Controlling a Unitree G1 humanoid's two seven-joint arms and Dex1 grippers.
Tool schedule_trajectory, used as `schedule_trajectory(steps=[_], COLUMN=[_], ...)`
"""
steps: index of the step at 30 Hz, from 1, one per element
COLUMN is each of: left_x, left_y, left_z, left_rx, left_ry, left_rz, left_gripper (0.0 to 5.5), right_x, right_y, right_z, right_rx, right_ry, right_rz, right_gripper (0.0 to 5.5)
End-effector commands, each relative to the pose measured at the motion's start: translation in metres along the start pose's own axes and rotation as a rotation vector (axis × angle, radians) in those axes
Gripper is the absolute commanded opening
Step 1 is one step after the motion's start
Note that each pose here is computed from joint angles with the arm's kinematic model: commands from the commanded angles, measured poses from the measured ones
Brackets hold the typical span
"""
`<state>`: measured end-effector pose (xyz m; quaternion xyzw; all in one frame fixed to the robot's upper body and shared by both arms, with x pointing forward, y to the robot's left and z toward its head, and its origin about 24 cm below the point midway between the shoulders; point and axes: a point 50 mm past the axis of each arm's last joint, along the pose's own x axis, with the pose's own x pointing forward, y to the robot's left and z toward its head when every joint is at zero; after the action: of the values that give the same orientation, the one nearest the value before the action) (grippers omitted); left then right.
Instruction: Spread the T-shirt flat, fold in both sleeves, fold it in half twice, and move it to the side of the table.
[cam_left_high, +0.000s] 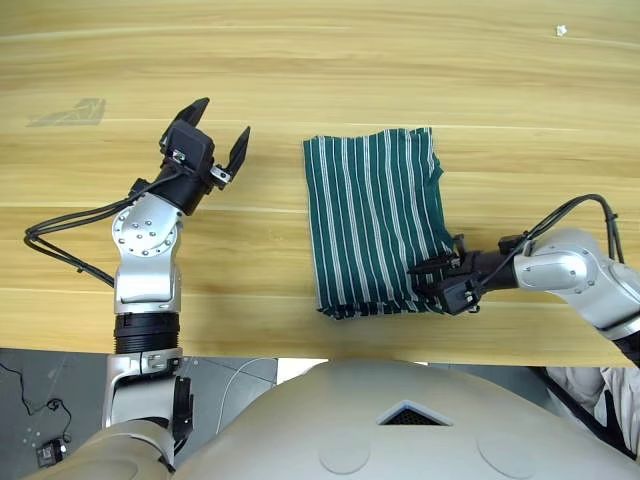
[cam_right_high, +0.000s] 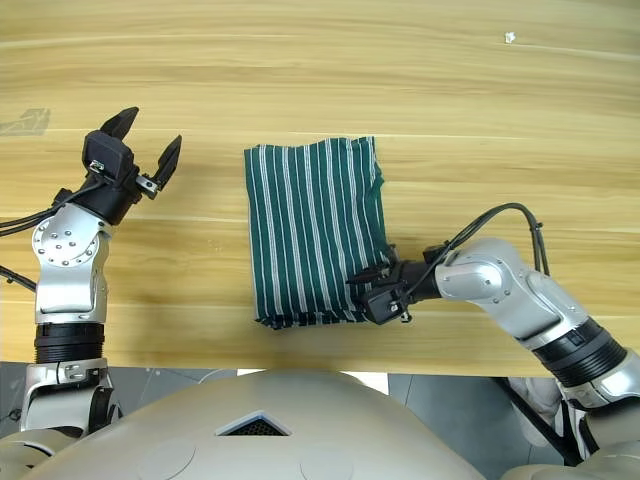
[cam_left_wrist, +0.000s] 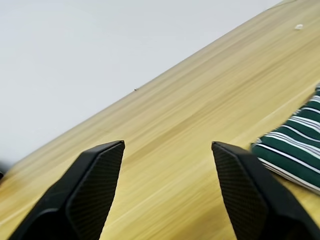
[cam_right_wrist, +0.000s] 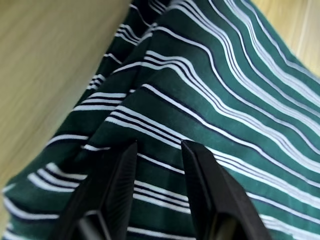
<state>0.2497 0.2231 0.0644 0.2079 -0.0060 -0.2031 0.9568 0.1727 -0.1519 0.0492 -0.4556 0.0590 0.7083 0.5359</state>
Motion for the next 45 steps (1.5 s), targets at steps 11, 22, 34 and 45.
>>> schedule_trajectory(steps=[11, 22, 34, 45], left_x=[-0.001, -0.063, -0.096, -0.086], left_y=[-0.003, -0.015, -0.052, -0.075], left_z=[-0.002, 0.009, -0.006, -0.018], left_rx=[0.016, 0.393, 0.738, 0.891], left_ry=[0.010, 0.008, -0.001, -0.089], left_rz=[-0.032, -0.296, -0.728, -0.916], left_gripper=[3.23, 3.87, 4.53, 4.53], right_x=[-0.006, -0.049, -0.044, -0.030], right_y=[-0.034, -0.017, 0.044, 0.071], right_z=[0.014, -0.015, -0.030, -0.040], right_rx=[0.065, 0.195, -0.143, -0.251], right_ry=[-0.106, -0.048, 0.008, -0.021], right_rz=[-0.271, -0.580, -0.480, -0.288], right_gripper=[1.63, 1.63, 2.24, 2.24])
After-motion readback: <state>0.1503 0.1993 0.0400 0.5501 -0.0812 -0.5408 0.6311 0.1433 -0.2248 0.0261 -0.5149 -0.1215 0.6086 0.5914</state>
